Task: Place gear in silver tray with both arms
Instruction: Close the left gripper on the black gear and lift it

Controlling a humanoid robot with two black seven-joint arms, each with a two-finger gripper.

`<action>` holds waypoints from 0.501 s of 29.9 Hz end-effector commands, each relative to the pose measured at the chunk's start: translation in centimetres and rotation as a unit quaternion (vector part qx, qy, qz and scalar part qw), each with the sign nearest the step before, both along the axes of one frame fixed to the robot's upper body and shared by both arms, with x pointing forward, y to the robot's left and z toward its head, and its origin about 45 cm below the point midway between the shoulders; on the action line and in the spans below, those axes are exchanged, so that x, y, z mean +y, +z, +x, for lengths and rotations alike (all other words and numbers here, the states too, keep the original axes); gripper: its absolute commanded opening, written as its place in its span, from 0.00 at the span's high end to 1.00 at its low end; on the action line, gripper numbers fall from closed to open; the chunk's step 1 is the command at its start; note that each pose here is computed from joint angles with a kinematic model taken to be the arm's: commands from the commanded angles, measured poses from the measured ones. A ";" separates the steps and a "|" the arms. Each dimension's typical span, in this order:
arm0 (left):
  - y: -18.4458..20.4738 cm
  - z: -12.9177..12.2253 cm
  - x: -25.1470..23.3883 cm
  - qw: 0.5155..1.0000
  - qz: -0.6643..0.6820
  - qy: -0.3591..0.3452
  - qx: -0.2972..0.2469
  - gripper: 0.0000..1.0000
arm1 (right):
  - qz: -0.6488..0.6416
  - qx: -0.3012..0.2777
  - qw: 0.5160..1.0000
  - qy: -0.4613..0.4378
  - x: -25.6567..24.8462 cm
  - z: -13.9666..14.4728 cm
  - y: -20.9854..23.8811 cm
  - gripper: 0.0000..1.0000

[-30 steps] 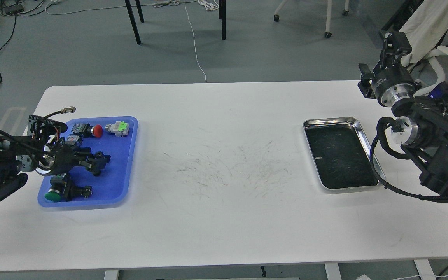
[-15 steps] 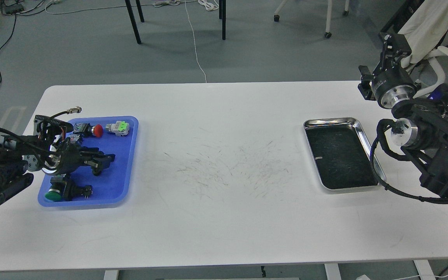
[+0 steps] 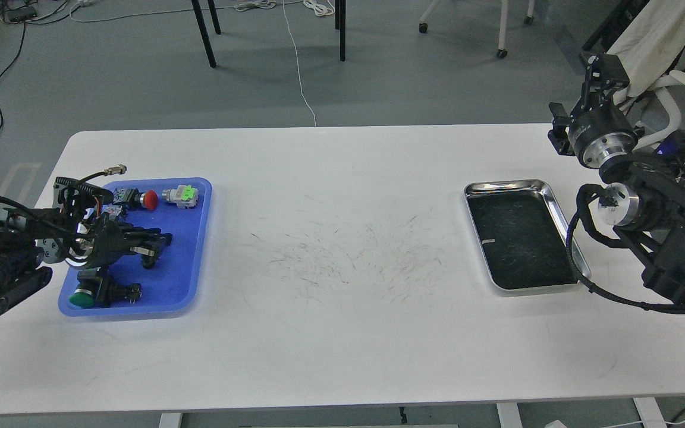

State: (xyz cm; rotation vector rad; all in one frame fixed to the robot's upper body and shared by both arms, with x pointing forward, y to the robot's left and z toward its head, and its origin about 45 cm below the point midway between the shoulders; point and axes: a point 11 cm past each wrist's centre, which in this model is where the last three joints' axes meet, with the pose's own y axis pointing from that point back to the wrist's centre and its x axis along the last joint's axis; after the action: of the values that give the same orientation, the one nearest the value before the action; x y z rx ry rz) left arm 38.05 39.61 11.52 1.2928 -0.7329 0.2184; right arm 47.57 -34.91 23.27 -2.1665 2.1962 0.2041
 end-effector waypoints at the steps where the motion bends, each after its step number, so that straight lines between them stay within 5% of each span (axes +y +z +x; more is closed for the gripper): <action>1: -0.1 -0.3 0.5 1.000 0.009 -0.002 0.005 0.91 | -0.001 0.000 1.000 0.001 0.1 0.0 0.0 0.01; 10: 1.6 0.0 2.8 1.000 0.020 0.020 -0.003 0.94 | 0.000 0.001 1.000 0.002 0.1 0.0 -0.1 0.01; 15: 6.7 3.1 2.6 0.999 0.012 0.025 -0.037 0.94 | -0.005 0.005 1.000 0.007 0.4 -0.1 -0.4 0.01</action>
State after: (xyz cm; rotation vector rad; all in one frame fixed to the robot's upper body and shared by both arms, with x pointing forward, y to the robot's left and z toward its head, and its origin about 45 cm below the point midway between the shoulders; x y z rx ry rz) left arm 39.41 42.70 15.57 1.3464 -0.7333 0.2721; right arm 47.52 -34.77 23.08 -2.1751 2.1931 0.2069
